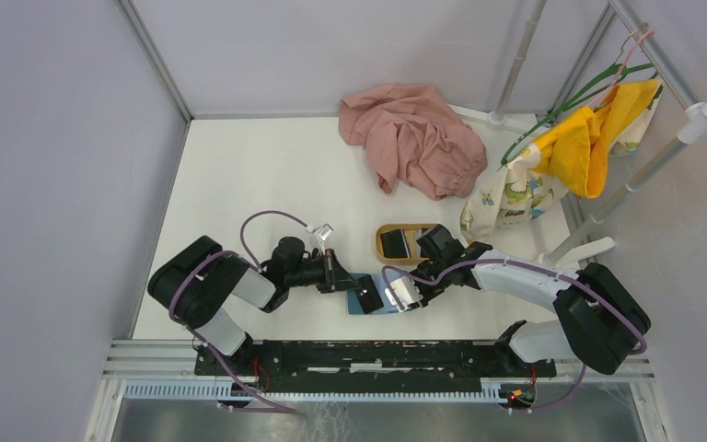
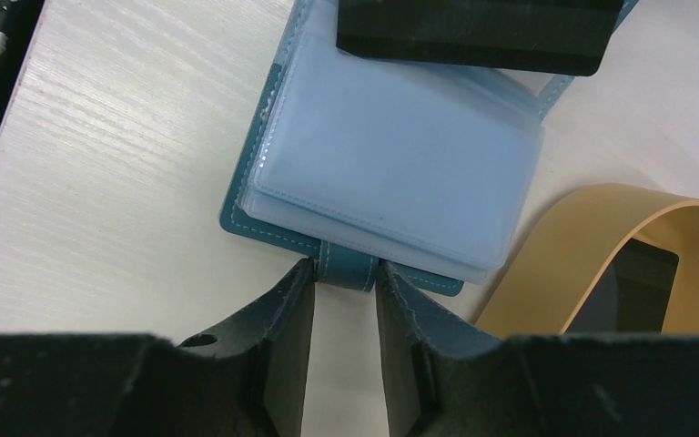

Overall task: Put the credit cards into the card holder
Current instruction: Insert the credit card into the card holder.

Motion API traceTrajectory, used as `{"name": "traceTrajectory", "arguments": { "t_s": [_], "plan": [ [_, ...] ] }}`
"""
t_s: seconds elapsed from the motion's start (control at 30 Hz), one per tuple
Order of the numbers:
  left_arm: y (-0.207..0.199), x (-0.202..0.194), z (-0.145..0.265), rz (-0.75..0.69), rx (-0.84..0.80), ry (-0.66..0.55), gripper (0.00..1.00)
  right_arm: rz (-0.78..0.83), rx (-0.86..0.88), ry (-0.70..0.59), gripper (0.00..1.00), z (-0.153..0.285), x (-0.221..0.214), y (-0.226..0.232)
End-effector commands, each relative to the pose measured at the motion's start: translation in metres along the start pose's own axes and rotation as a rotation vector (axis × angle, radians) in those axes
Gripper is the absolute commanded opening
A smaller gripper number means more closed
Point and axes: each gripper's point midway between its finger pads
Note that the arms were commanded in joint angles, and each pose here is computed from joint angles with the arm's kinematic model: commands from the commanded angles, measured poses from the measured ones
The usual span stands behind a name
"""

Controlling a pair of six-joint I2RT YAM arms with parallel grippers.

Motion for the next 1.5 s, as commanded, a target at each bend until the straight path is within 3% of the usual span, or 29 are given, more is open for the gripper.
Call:
{"name": "traceTrajectory", "arguments": {
  "t_s": [0.0,0.43,0.9,1.47],
  "plan": [
    [-0.012,0.011,-0.006,-0.001,-0.067,-0.027,0.02,-0.042,0.067,0.059,0.37,-0.004,-0.013,0.019],
    [-0.003,0.008,-0.013,0.047,-0.047,0.0,0.02,-0.042,0.065,0.057,0.37,-0.004,-0.011,0.018],
    [0.025,-0.01,-0.02,0.148,0.093,0.128,0.02,-0.04,0.066,0.061,0.37,-0.004,-0.011,0.018],
    [0.019,-0.012,-0.028,0.147,0.063,0.206,0.02,-0.036,0.054,0.073,0.36,-0.006,-0.011,0.016]
  ]
}}
Point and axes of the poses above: each gripper's point midway between its finger pads, its own z axis back along the fingers, its own y axis along the line the jaws close on, x = y × z, and after that the axes turned 1 degree about z, right-handed
